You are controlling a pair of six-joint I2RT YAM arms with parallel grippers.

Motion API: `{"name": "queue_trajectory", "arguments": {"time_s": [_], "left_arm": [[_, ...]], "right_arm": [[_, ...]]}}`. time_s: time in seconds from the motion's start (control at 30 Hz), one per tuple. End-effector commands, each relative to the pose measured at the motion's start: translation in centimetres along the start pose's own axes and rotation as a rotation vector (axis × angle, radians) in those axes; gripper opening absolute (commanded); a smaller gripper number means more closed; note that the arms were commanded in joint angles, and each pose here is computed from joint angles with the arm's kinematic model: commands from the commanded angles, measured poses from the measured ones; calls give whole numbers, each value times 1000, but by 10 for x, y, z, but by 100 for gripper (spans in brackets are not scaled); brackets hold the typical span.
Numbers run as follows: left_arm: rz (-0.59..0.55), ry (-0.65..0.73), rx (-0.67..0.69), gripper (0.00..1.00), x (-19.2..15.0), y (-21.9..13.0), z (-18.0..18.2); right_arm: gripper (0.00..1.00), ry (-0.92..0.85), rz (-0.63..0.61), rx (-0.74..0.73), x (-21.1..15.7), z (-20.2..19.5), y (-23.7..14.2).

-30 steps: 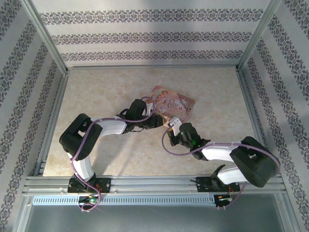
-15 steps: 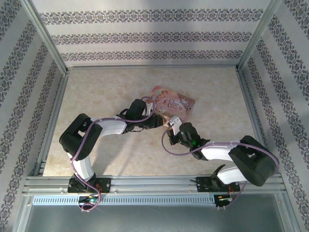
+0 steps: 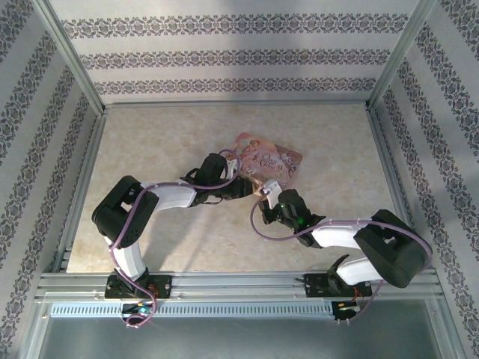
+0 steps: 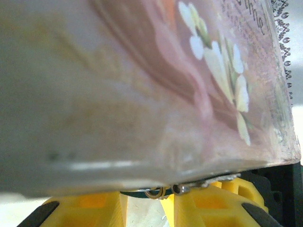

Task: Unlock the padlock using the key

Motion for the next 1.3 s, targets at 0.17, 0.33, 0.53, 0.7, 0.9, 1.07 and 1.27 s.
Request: {"name": "queue_trajectory", "arguments": {"time_s": [0.17, 0.33, 0.53, 0.7, 0.9, 1.07, 1.27], "left_arm": [[-34, 46, -81, 27, 13, -7, -30], [-32, 51, -80, 27, 13, -7, -31], [-34, 53, -82, 27, 14, -7, -32], [-34, 51, -81, 27, 14, -7, -31], [-32, 50, -80, 27, 13, -7, -31], [-31, 48, -78, 27, 13, -7, -30], [-29, 47, -76, 27, 12, -6, -29]], "right_arm": [[0, 42, -6, -58, 2, -11, 6], [0, 45, -23, -53, 7, -10, 6], [0, 39, -33, -38, 9, -7, 6], [0, 38, -39, -20, 11, -4, 6], [0, 40, -55, -20, 15, -5, 5], [0, 40, -64, -4, 18, -2, 3], [0, 46, -93, 2, 27, -2, 0]]}}
Point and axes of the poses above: each hand's point on the last joint's axis, 136 mm out from that joint toward the fingers, its own y axis out along the fingers, its own z axis along the line the jaws close on, x = y × z, the point moved 3 cm from there along -y, back along the fingers, and after that the axes turned 12 degrees about y, right-handed, at the moved point
